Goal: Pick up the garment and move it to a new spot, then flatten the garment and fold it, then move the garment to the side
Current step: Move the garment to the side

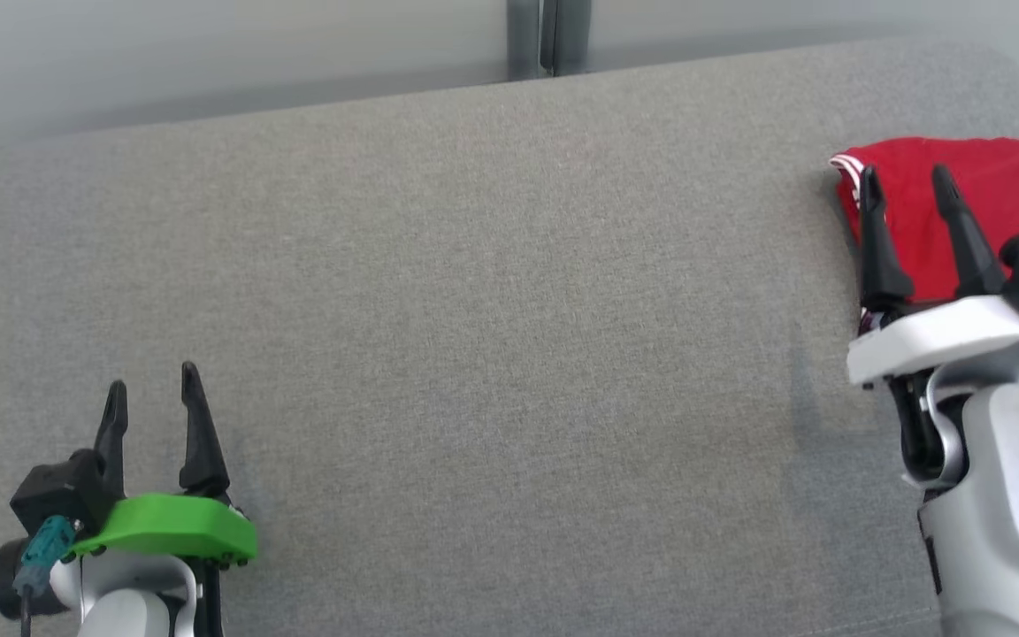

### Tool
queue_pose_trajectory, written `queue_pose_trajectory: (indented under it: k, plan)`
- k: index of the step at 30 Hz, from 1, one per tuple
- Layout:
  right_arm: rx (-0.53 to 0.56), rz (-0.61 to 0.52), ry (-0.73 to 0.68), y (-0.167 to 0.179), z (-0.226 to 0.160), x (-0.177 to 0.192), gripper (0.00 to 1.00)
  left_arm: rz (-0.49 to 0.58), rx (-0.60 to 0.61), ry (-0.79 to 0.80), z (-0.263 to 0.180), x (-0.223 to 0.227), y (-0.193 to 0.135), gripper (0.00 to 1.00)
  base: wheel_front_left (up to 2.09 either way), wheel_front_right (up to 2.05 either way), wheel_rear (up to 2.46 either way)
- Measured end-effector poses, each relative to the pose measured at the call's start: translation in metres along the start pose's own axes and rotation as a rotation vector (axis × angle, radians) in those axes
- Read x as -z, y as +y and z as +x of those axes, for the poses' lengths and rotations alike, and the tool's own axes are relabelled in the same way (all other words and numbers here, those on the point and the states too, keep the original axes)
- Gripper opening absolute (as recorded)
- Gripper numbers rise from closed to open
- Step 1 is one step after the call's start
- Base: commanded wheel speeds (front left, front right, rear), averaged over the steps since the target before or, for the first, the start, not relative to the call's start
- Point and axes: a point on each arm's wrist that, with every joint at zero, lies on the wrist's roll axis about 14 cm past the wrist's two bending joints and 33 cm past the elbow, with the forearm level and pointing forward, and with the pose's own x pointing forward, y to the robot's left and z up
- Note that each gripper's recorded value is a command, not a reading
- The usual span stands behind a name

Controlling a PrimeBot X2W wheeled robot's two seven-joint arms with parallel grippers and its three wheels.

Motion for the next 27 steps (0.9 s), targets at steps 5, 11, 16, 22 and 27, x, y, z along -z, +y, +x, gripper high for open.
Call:
queue_pose_trajectory:
  k: [5,11,16,22,27]
  plan:
    - [0.003,0.081,-0.028,0.018,-0.029,-0.005,1.00,-0.016,-0.024,0.011,-0.029,-0.004,0.011,1.00,0.00,0.00,0.00]
    - [-0.055,0.135,0.024,0.046,-0.057,0.005,1.00,-0.028,-0.001,-0.018,-0.055,-0.012,0.013,1.00,0.00,0.00,0.00]
    - [-0.107,0.156,0.079,0.067,-0.073,0.021,1.00,-0.009,0.034,-0.043,-0.068,-0.017,0.013,1.00,0.00,0.00,0.00]
    - [-0.128,0.151,0.135,0.076,-0.085,0.038,1.00,0.048,0.070,-0.071,-0.076,-0.020,0.011,1.00,0.00,0.00,0.00]
    - [-0.125,0.148,0.168,0.075,-0.095,0.050,1.00,0.047,0.068,-0.050,-0.084,-0.011,0.010,1.00,0.00,0.00,0.00]
